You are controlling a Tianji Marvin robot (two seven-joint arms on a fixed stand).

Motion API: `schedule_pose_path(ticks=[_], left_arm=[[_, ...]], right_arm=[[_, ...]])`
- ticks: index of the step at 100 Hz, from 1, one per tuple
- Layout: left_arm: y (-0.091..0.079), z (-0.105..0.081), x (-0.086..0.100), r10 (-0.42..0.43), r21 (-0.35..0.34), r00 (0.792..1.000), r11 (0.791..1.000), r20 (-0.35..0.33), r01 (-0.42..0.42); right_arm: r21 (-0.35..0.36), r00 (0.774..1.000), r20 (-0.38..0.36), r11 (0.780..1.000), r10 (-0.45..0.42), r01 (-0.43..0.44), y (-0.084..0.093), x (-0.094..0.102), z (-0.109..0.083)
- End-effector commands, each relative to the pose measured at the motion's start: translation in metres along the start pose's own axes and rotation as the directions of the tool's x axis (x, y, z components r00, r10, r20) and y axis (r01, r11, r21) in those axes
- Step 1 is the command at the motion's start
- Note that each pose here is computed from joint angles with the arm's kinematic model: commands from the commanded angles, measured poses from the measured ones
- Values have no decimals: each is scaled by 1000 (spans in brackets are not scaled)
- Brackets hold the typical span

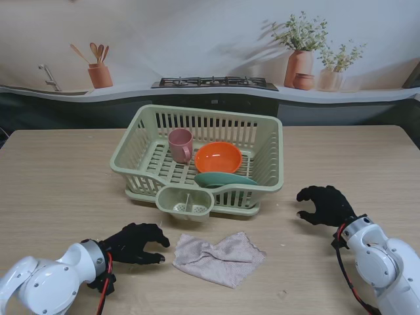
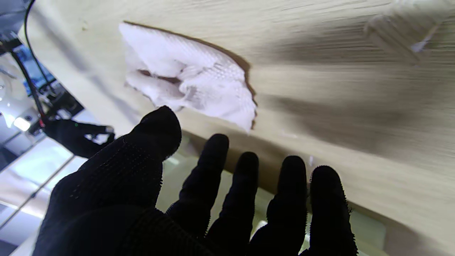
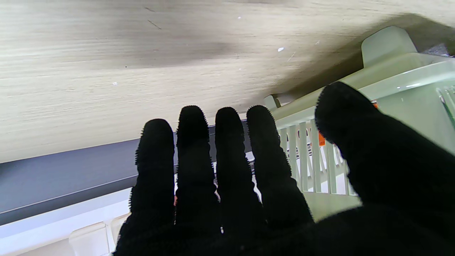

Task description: Clear dishes and wipe the table

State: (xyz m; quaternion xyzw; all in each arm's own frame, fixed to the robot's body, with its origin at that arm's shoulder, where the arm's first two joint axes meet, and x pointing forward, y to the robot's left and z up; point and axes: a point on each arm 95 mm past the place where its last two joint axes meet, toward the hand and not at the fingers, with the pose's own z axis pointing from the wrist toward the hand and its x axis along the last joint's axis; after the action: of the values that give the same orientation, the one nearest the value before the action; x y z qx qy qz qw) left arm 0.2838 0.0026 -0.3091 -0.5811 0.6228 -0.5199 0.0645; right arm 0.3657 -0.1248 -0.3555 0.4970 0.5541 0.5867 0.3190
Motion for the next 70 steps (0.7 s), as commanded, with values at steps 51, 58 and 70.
schedule_pose_path(ticks=[51,58,70], left_arm=[[10,47,26,-18,-76,997,997,-69,13],[14,53,31,-41,-77,996,996,-77,35],[19,59,35,-46,-99,995,994,-85,38]], right_arm=[[24,1000,3,1000,3,-3,-5,2,-2],[25,1000,3,1000,2,-2,-5,2,-2],[26,1000,4,1000,2,-2,-5,2,-2]])
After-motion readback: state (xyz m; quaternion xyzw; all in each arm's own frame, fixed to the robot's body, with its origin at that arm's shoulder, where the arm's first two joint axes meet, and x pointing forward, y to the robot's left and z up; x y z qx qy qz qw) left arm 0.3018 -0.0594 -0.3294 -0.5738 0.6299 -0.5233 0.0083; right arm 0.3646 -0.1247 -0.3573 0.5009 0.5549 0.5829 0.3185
